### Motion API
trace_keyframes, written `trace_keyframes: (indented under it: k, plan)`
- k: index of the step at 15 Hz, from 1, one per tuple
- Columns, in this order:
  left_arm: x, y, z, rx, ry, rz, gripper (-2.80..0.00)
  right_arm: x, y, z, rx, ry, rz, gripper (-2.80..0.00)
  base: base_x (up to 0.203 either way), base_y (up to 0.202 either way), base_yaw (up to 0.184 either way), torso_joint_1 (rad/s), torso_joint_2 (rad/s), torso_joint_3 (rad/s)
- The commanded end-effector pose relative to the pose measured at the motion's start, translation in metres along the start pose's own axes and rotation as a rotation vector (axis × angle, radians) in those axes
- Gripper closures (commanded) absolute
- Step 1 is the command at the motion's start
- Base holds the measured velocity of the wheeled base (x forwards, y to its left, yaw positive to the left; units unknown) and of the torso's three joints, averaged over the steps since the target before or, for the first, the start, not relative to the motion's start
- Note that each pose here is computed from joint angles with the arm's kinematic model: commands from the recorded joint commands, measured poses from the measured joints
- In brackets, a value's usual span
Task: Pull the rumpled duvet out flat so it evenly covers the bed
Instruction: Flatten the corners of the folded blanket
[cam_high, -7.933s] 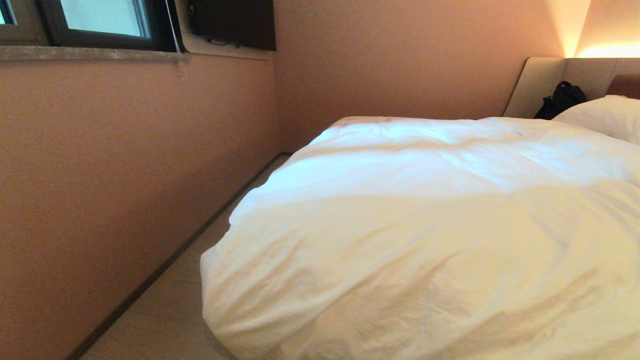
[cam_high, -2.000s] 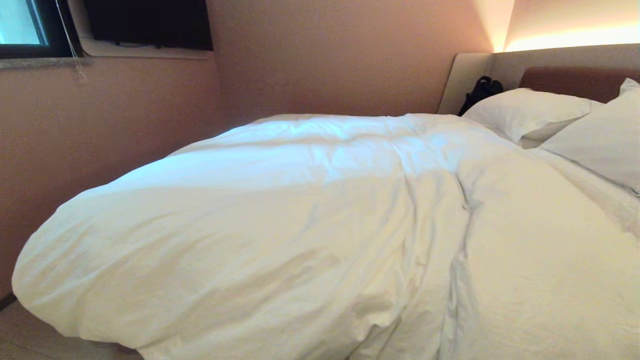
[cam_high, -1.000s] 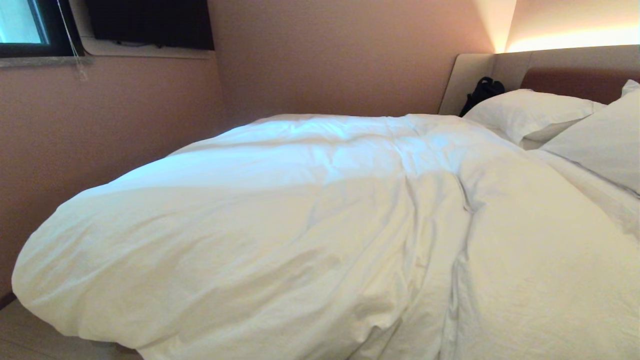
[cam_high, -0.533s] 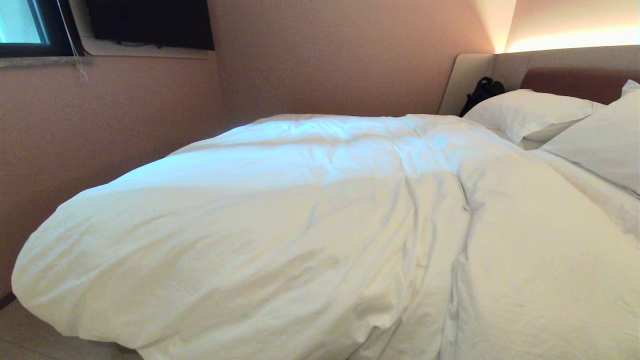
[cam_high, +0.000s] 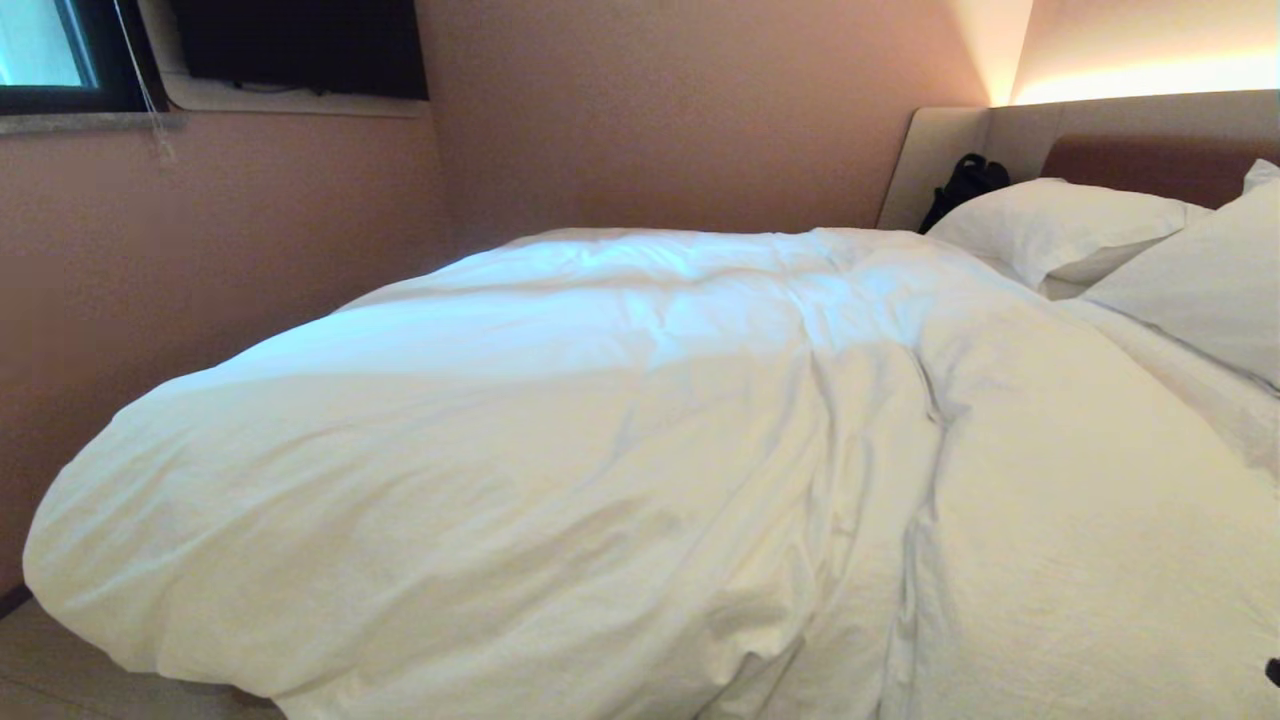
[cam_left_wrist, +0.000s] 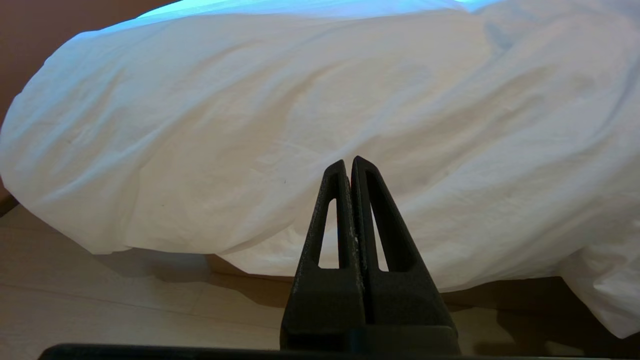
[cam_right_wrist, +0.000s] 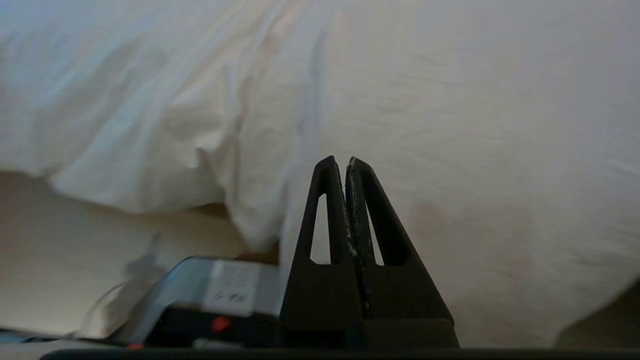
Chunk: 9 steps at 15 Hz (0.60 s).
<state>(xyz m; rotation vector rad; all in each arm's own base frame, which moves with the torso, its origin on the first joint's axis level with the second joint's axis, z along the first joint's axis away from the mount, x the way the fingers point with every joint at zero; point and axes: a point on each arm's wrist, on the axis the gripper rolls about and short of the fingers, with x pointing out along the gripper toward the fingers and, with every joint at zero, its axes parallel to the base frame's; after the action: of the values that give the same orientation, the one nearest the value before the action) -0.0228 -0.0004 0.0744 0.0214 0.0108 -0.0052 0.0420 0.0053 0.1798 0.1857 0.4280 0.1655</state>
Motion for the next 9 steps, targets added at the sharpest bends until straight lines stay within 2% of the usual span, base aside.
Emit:
trace_keyframes:
  k: [1,9]
  plan:
    - [0.000,0.000,0.000,0.000,0.000,0.001,0.00,0.028,0.000,0.016,0.047,0.109,0.052,0.00,0.000,0.000,0.000,0.000,0.00,0.000]
    - [0.000,0.000,0.000,0.000,0.000,0.001,0.00,0.028,0.002,0.032,0.043,0.071,0.060,0.00,0.000,0.000,0.000,0.000,0.00,0.000]
